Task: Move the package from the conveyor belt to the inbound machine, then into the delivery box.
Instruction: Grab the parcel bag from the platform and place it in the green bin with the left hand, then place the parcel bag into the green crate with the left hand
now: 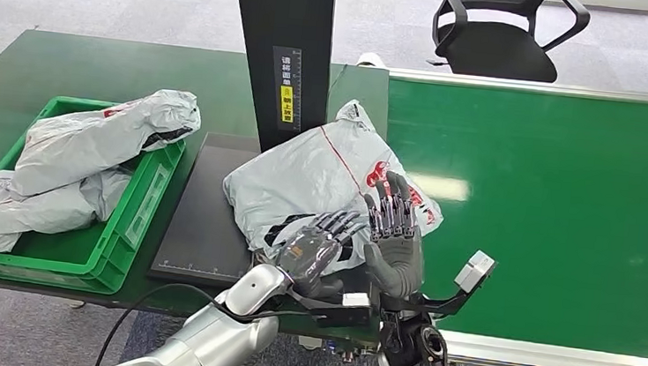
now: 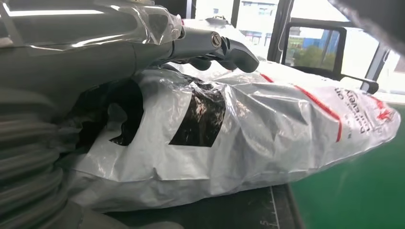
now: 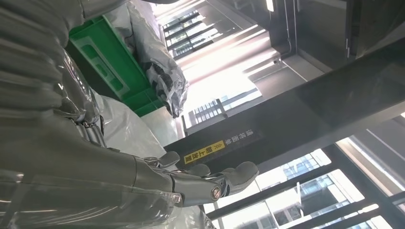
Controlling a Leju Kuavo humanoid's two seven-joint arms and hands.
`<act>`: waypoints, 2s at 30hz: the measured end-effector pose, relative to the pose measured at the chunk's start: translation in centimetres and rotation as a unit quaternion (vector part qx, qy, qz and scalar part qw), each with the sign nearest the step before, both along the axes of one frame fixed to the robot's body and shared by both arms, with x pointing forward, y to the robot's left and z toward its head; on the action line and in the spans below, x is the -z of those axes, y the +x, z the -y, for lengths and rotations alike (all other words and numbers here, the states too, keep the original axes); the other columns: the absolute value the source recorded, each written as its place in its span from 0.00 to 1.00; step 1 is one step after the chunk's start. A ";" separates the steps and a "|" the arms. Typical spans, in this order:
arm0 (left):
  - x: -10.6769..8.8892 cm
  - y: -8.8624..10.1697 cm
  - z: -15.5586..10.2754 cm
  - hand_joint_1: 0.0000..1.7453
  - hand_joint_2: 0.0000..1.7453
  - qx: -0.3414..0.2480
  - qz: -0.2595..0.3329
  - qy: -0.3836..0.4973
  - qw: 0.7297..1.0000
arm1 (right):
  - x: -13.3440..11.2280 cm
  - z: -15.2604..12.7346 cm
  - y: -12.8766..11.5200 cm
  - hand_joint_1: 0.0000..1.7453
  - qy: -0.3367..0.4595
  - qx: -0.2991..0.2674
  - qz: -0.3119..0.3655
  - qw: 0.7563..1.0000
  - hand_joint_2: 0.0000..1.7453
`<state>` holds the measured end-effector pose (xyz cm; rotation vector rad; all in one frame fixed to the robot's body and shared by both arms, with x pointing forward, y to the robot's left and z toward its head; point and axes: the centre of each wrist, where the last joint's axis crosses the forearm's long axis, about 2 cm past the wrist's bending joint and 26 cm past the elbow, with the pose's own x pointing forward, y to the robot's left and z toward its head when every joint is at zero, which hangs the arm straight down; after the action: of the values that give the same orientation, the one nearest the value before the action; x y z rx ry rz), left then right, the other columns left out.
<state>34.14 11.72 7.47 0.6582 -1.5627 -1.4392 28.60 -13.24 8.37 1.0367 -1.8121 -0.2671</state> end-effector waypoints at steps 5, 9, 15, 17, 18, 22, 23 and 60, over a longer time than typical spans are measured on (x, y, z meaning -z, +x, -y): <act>0.3 0.0 -0.4 0.76 1.00 -0.008 -0.003 -0.001 1.000 | 0.1 0.0 -0.1 0.00 0.002 0.002 0.000 1.000 1.00; 0.4 0.0 -0.8 0.85 1.00 -0.013 -0.002 -0.001 1.000 | 0.0 0.0 -0.1 0.00 0.004 0.004 0.001 1.000 1.00; 0.5 0.1 -1.2 0.98 1.00 -0.010 0.011 -0.015 1.000 | 0.1 0.0 -0.2 0.00 0.004 0.005 0.000 1.000 1.00; 0.5 0.1 -1.3 0.98 1.00 -0.010 0.022 -0.031 0.999 | 0.2 0.0 -0.3 0.00 0.004 0.007 -0.002 1.000 1.00; 0.5 0.1 -1.4 0.98 1.00 -0.010 0.027 -0.038 0.999 | 0.2 0.0 -0.3 0.00 0.004 0.008 -0.003 1.000 1.00; 0.4 0.1 -1.5 0.97 1.00 -0.009 0.042 -0.065 0.997 | 0.3 0.1 -0.5 0.00 0.003 0.009 -0.006 1.000 1.00; 0.3 0.1 -1.5 0.97 1.00 -0.006 0.054 -0.085 0.995 | 0.4 0.1 -0.5 0.00 0.003 0.010 -0.007 1.000 1.00; -15.5 -1.7 -24.8 0.77 1.00 -0.163 0.449 -0.477 0.738 | 1.4 2.0 -4.0 0.00 0.020 0.050 -0.016 0.998 1.00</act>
<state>32.49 36.48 22.93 0.9410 -2.4239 0.1725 24.58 -15.24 6.93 0.9656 -1.8378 -0.3797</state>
